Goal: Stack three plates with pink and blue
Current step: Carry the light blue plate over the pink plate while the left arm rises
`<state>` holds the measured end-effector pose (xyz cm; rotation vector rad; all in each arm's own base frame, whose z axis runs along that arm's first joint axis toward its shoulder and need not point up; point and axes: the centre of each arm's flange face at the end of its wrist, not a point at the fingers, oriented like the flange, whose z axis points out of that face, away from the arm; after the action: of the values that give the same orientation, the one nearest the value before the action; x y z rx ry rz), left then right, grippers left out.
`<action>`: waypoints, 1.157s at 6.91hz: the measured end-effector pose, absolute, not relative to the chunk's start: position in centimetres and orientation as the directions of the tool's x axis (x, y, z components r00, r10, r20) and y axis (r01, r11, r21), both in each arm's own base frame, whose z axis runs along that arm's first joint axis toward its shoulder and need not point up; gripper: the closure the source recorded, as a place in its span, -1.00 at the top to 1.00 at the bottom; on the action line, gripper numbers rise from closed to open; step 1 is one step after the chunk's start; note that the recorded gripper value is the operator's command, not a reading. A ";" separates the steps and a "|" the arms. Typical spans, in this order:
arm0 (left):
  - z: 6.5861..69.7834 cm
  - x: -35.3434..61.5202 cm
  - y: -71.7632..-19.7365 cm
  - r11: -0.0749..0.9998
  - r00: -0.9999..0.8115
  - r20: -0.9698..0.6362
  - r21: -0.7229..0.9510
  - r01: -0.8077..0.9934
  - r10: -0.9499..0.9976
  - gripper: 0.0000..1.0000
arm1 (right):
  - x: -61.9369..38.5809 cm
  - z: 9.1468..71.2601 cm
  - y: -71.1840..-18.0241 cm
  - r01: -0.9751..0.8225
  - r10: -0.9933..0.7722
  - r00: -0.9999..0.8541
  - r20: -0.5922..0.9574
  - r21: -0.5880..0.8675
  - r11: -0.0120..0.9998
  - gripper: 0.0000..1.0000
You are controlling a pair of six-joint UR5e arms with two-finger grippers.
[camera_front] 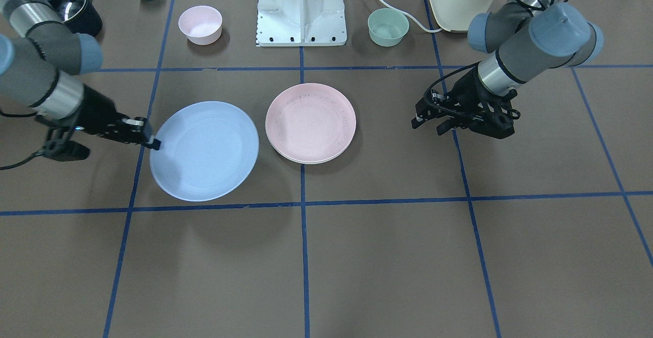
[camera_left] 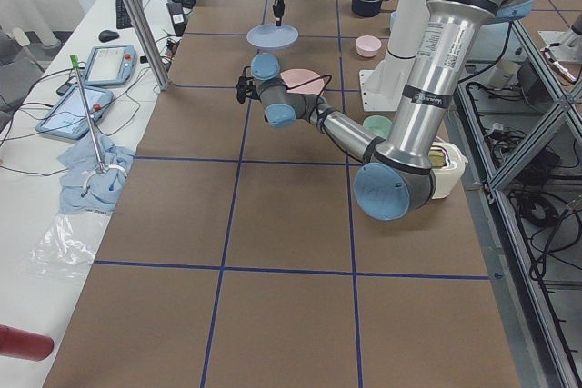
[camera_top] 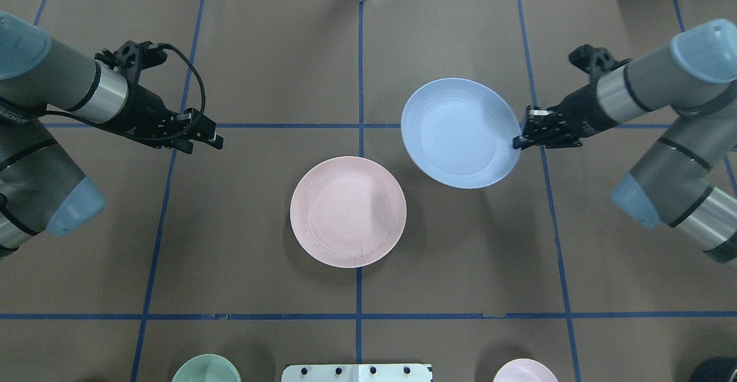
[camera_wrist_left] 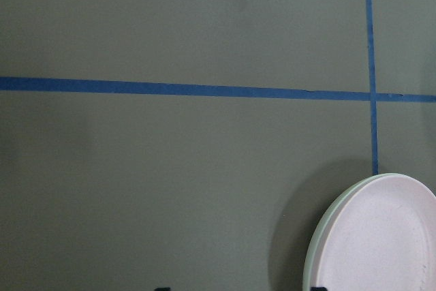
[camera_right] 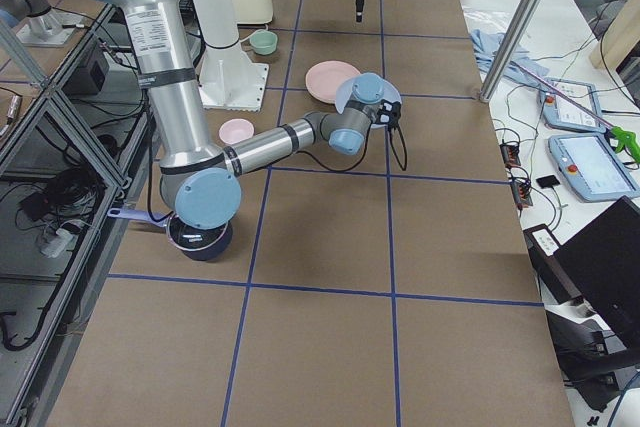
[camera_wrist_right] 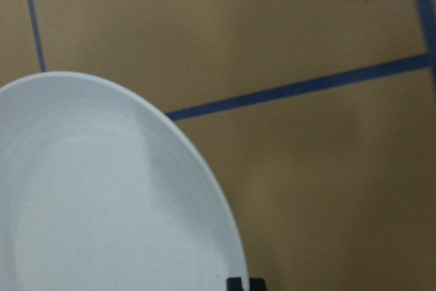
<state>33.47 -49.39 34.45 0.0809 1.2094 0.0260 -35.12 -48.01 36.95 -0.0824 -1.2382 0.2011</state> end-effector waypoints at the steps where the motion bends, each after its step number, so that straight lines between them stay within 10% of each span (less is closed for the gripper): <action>1: 34.9 32.7 -50.0 0.995 0.365 -0.927 0.098 0.027 0.082 0.48 | -39.9 33.9 -44.8 -0.113 0.217 0.300 0.929 -0.192 0.975 -1.00; 8: 35.9 30.4 -51.8 0.990 0.420 -0.900 0.142 0.025 0.119 0.49 | -50.3 27.7 -37.5 -0.108 0.263 0.390 0.883 -0.240 0.965 -1.00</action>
<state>30.37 -51.79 35.93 0.1408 1.1366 0.0591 -50.27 -37.46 27.66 -0.1522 -1.1478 0.2369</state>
